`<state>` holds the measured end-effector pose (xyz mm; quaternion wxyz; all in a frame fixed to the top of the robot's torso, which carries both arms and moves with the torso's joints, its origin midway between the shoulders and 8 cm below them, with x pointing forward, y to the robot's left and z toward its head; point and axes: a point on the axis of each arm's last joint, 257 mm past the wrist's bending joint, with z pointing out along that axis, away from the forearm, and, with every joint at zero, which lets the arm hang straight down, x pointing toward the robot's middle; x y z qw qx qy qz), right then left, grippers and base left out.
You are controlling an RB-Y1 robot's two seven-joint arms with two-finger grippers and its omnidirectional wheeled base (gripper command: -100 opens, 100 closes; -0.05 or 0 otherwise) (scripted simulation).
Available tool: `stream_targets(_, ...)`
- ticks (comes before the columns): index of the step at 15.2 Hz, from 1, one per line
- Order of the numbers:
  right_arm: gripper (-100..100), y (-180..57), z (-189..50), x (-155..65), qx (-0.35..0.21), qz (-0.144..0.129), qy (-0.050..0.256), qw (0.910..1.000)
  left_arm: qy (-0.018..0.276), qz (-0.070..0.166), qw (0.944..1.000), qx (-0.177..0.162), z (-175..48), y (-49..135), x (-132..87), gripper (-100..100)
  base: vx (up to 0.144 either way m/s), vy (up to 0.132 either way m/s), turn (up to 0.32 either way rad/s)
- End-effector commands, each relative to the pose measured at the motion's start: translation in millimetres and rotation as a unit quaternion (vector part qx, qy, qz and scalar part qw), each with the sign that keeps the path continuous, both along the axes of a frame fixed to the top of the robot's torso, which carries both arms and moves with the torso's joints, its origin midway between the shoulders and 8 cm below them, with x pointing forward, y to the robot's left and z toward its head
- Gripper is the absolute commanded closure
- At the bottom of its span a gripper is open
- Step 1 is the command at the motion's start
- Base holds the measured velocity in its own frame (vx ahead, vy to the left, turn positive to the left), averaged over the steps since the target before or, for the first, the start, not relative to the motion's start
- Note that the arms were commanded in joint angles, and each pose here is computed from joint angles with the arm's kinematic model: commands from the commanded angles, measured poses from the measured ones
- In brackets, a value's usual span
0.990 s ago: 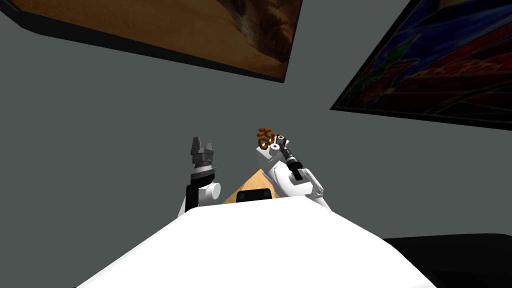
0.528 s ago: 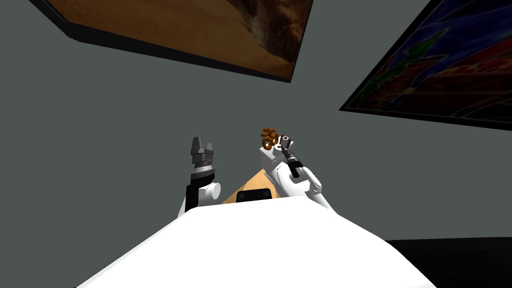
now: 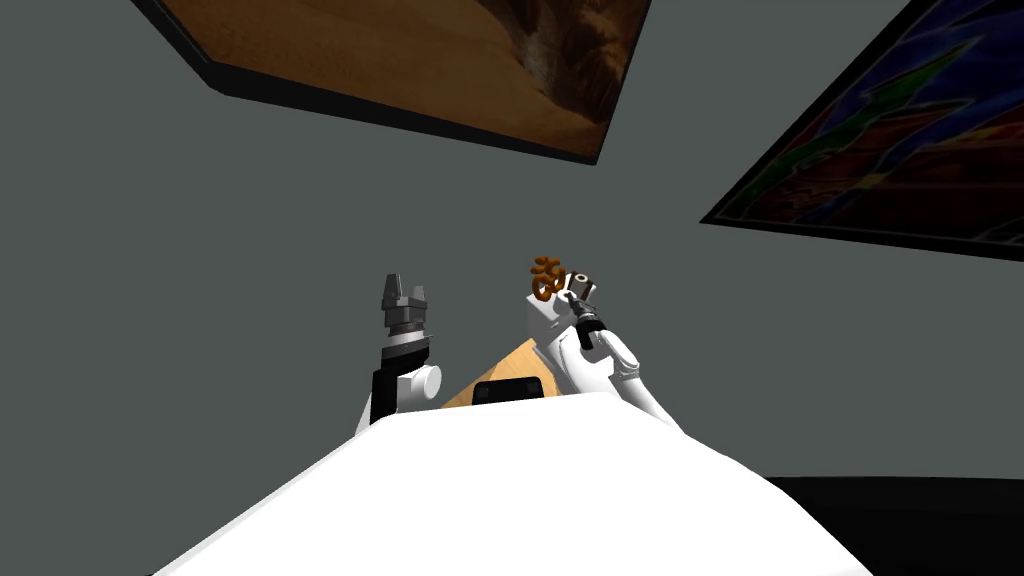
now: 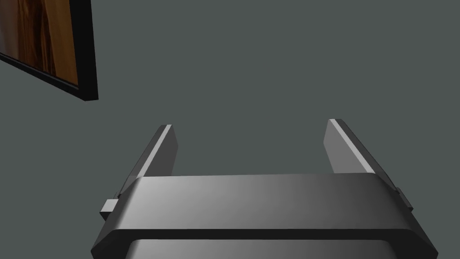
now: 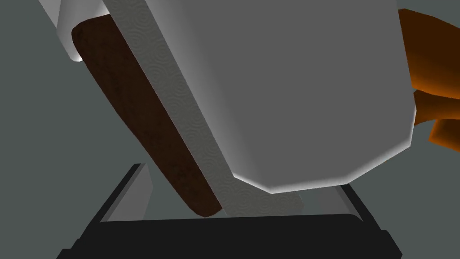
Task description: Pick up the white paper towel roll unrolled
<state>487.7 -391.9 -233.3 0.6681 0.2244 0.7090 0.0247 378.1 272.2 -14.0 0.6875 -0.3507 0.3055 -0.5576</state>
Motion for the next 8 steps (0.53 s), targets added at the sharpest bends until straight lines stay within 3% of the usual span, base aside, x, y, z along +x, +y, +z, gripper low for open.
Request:
stream_targets(1,-100,-15.7,-3.7,-0.9,-0.031,-0.023,0.011,0.9992,0.000,0.000,1.0000,0.000,0.0,0.0,0.0,0,0.003,0.032,0.093)
stream_targets(8,-100,-53.0,-5.1,-3.3,-0.100,-0.079,0.029,0.9914,0.000,0.000,1.0000,0.000,0.0,0.0,0.0,0,-0.001,0.032,0.085)
